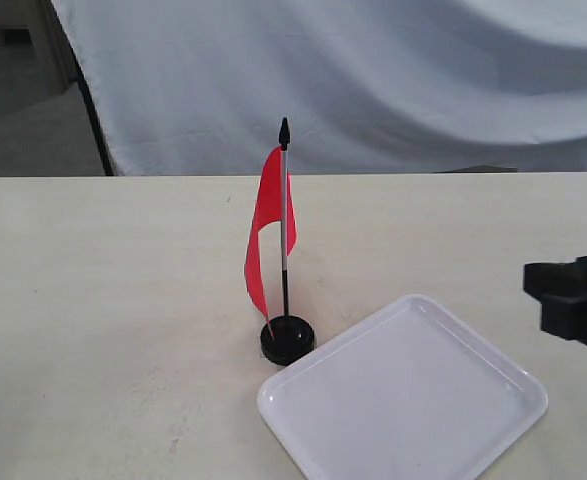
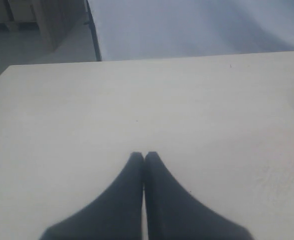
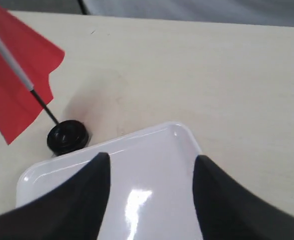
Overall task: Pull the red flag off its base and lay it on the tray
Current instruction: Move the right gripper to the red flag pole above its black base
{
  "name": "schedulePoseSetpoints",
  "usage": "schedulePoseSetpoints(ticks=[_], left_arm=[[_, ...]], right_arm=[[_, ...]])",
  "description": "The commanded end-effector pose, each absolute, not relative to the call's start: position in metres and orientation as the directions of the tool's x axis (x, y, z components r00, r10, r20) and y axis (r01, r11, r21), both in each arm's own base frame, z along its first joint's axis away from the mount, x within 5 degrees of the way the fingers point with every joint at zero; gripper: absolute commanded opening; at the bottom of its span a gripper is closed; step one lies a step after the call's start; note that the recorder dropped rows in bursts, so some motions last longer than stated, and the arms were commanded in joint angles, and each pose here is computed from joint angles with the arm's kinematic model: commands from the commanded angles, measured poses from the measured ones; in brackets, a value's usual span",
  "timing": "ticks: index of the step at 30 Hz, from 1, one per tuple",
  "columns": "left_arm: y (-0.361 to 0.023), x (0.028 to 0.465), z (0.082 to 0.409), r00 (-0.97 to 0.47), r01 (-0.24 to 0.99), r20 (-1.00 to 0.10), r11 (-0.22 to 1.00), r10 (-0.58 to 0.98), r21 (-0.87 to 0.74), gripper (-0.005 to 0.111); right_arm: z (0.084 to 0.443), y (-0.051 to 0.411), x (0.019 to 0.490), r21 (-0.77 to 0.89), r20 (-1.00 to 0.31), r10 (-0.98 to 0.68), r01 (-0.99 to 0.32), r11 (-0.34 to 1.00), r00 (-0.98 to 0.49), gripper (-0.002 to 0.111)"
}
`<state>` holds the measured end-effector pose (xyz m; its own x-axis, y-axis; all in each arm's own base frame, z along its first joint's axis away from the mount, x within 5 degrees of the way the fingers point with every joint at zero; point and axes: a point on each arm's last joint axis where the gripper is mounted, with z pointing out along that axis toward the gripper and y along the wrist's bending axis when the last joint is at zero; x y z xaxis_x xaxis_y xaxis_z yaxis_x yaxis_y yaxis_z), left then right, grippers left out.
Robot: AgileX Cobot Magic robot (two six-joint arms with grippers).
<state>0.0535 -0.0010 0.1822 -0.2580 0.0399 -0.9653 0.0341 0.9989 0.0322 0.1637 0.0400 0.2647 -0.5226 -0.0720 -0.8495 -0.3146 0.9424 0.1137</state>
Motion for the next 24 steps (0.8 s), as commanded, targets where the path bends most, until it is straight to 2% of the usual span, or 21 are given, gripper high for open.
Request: schedulePoseSetpoints(ticks=[1,5,14,18,24], left_arm=[[-0.001,0.053,0.182,-0.252,0.030,-0.967,0.999,0.035,0.029,0.000],[-0.001,0.053,0.182,-0.252,0.030,-0.967,0.999,0.035,0.029,0.000],[-0.001,0.053,0.182,-0.252,0.030,-0.967,0.999,0.035,0.029,0.000],[-0.001,0.053,0.182,-0.252,0.030,-0.967,0.999,0.035,0.029,0.000],[-0.001,0.053,0.182,-0.252,0.030,-0.967,0.999,0.035,0.029,0.000]], right_arm=[[0.260,0.062,0.181,0.064,-0.829,-0.195,-0.434,0.898,-0.525,0.054],[0.253,0.085,0.196,0.023,-0.813,-0.284,-0.515,0.857,-0.508,0.062],[0.238,0.129,0.222,0.044,-0.772,-0.346,-0.588,0.808,-0.533,0.064],[0.232,0.146,0.231,0.048,-0.757,-0.374,-0.616,0.786,-0.536,0.075],[0.230,0.180,0.243,0.043,-0.756,-0.417,-0.674,0.738,-0.505,0.075]])
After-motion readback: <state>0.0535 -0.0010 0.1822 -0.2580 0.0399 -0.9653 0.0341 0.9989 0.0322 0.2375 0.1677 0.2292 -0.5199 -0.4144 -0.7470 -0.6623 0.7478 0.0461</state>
